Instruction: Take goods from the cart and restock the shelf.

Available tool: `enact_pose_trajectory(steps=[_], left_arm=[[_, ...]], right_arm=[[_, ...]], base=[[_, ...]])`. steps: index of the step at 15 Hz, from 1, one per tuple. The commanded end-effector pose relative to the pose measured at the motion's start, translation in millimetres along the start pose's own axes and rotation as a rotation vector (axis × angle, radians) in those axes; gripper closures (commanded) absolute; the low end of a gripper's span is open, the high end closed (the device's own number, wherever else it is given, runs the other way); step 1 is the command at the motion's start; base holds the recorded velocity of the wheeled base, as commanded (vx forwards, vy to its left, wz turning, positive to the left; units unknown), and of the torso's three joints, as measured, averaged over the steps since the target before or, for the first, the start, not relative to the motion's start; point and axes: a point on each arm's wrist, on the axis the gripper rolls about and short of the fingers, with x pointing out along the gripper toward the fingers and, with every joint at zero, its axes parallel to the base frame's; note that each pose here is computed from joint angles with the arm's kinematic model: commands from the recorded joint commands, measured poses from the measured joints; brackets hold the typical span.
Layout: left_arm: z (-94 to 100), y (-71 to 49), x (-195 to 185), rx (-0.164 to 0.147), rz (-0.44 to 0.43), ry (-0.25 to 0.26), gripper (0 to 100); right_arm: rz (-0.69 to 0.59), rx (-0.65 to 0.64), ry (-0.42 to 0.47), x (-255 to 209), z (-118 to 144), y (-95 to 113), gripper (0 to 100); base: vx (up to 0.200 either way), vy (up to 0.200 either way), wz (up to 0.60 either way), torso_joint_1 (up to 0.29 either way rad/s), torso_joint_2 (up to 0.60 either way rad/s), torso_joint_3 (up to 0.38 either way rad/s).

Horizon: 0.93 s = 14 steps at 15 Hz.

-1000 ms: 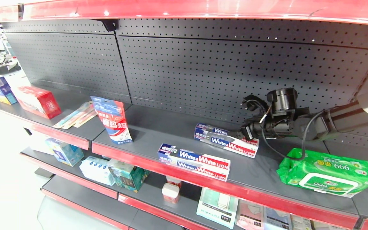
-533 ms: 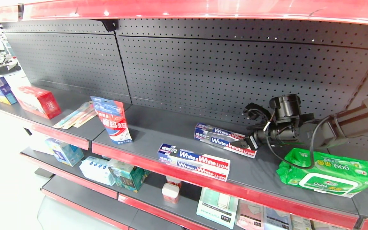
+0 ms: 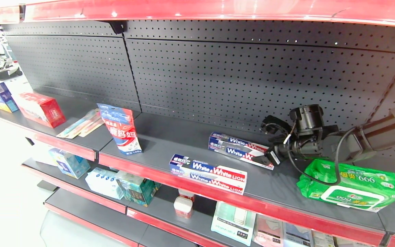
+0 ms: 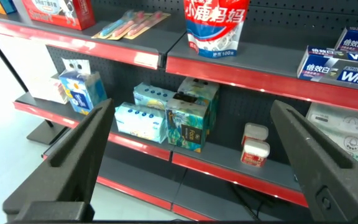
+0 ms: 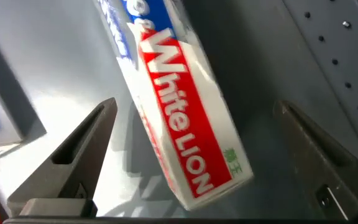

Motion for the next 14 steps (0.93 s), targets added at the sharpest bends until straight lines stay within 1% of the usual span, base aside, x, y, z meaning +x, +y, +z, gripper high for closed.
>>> enact_pose_trajectory(steps=[1, 5, 7, 12, 14], left_arm=[[0.0, 0.0, 0.0, 0.000, 0.000, 0.000, 0], [0.2, 0.0, 0.0, 0.000, 0.002, -0.002, 0], [0.2, 0.0, 0.0, 0.000, 0.000, -0.002, 0], [0.0, 0.0, 0.0, 0.000, 0.002, 0.000, 0], [0.0, 0.0, 0.0, 0.000, 0.002, 0.000, 0]], right_arm=[[0.002, 0.000, 0.001, 1.1, 0.0, 0.3, 0], [-0.005, 0.012, 0.010, 3.5, -2.4, -1.7, 0], [-0.039, 0.014, 0.038, 6.8, -4.6, -2.3, 0], [-0.063, 0.016, 0.036, 9.3, -2.5, -6.5, 0], [-0.086, 0.017, 0.051, 9.5, -3.7, -8.0, 0]], base=[[0.000, 0.000, 0.00, 0.000, 0.00, 0.000], [0.000, 0.000, 0.00, 0.000, 0.00, 0.000], [0.000, 0.000, 0.00, 0.000, 0.00, 0.000], [0.000, 0.000, 0.00, 0.000, 0.00, 0.000], [0.000, 0.000, 0.00, 0.000, 0.00, 0.000]])
